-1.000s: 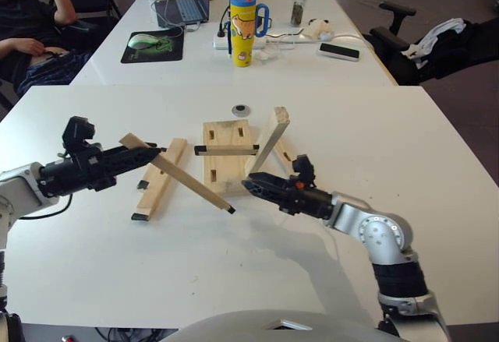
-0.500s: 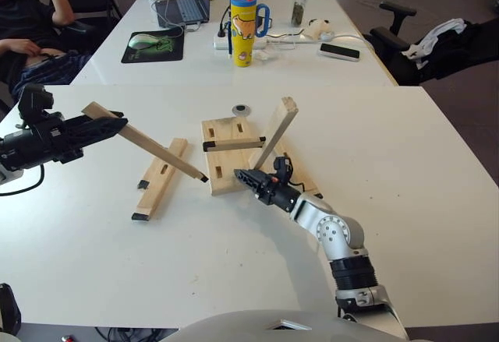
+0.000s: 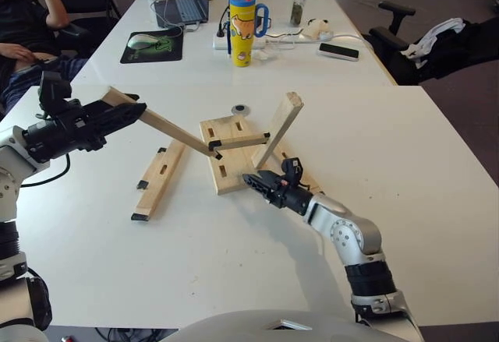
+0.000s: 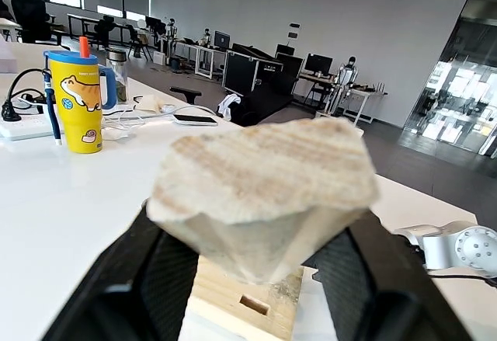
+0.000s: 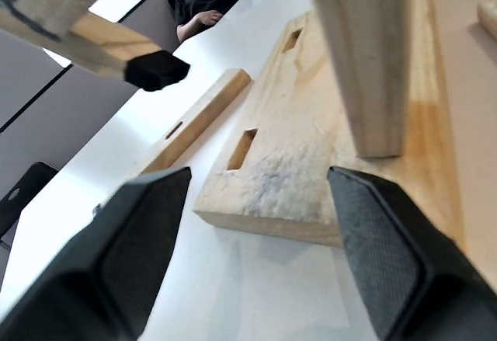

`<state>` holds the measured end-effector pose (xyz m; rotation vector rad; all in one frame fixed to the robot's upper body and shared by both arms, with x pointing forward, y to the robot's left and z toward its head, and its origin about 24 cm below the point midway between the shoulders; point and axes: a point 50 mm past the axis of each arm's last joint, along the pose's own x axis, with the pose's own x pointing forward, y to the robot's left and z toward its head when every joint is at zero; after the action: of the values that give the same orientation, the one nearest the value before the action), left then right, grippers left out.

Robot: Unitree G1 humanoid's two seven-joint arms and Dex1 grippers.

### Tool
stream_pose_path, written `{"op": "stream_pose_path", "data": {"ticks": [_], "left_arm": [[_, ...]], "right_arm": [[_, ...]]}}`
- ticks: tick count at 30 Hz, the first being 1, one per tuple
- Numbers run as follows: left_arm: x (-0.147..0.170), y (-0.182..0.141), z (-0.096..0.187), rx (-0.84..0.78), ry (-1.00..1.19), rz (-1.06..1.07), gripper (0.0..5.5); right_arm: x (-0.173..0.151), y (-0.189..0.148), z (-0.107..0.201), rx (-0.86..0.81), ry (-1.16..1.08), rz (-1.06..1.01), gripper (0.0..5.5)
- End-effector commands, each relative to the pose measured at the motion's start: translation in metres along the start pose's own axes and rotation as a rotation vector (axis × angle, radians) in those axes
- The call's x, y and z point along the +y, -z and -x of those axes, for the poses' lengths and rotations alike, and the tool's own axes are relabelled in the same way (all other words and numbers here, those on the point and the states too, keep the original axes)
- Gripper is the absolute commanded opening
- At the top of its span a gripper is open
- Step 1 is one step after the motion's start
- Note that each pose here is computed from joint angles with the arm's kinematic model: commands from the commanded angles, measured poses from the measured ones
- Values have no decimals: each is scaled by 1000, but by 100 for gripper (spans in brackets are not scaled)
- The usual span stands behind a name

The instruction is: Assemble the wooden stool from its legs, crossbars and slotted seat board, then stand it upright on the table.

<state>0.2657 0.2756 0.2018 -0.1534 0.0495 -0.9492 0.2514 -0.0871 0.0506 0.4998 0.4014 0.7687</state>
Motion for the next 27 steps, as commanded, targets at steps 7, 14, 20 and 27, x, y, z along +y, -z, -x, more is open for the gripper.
{"op": "stream_pose_path", "data": {"ticks": [7,14,20,27], "left_arm": [[2,9,-34,127,102,-142,207],[1,6,-37,153,142,-150,207],[5,-2,-43,222,178,-207,207],[9,-13,-48,269,206,-258,207]], "right_arm": [[7,3,-13,-46,66,55,327],[6,11,-21,-22,90,85,327],[8,13,-26,-28,95,80,327],[9,17,-29,-11,103,79,327]]}}
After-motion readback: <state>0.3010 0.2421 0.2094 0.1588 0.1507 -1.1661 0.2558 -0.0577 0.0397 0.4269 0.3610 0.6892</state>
